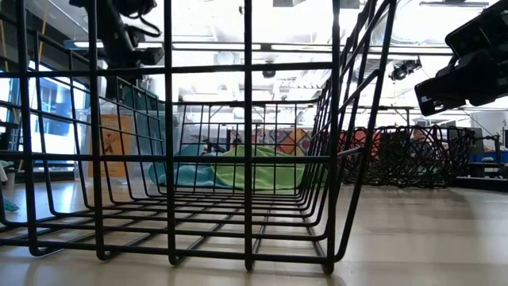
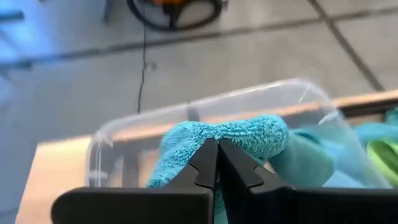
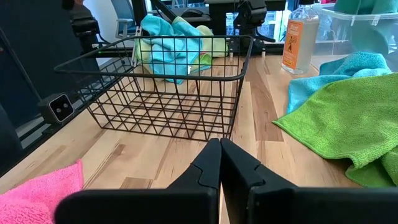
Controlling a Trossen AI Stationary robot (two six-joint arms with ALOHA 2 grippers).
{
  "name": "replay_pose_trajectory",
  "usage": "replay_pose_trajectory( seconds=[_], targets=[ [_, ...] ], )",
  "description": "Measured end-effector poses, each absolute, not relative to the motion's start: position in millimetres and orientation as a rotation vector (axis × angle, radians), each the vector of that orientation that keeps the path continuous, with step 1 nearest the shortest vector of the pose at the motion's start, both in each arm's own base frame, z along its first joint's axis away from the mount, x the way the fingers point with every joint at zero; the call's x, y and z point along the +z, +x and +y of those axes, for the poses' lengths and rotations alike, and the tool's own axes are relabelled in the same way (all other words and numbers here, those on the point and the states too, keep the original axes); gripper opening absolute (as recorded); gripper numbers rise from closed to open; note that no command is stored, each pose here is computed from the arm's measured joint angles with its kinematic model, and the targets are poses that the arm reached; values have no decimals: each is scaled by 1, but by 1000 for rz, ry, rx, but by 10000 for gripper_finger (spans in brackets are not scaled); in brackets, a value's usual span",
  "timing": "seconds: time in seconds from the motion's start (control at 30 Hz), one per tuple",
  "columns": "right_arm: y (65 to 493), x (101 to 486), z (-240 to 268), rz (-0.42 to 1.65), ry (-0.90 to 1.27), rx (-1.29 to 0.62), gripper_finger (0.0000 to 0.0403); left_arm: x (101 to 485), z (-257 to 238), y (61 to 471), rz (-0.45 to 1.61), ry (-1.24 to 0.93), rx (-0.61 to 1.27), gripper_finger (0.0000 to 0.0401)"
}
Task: Sort microfiber towel by color & place in baskets
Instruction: Put the blue microfiber towel into the transparent bin
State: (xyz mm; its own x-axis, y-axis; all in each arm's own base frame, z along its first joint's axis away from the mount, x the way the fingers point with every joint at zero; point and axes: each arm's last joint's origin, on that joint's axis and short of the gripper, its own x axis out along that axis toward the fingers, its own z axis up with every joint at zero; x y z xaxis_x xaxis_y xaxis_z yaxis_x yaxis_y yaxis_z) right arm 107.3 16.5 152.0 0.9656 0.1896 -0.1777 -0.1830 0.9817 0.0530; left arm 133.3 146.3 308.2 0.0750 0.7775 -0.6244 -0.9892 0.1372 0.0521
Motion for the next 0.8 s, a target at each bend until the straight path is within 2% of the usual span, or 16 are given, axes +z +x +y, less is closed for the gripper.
replay_pose_trajectory(
  seconds=[0.3, 0.43, 0.8],
  targets=[
    [107, 152, 16, 183, 36, 188, 0, 305, 182, 134, 770, -700, 1323, 0],
    [107, 152, 16, 183, 36, 188, 0, 291, 195, 136, 808, -891, 1187, 0],
    [107, 152, 16, 184, 36, 188, 0, 266, 213, 142, 889, -1022, 1178, 0]
  ],
)
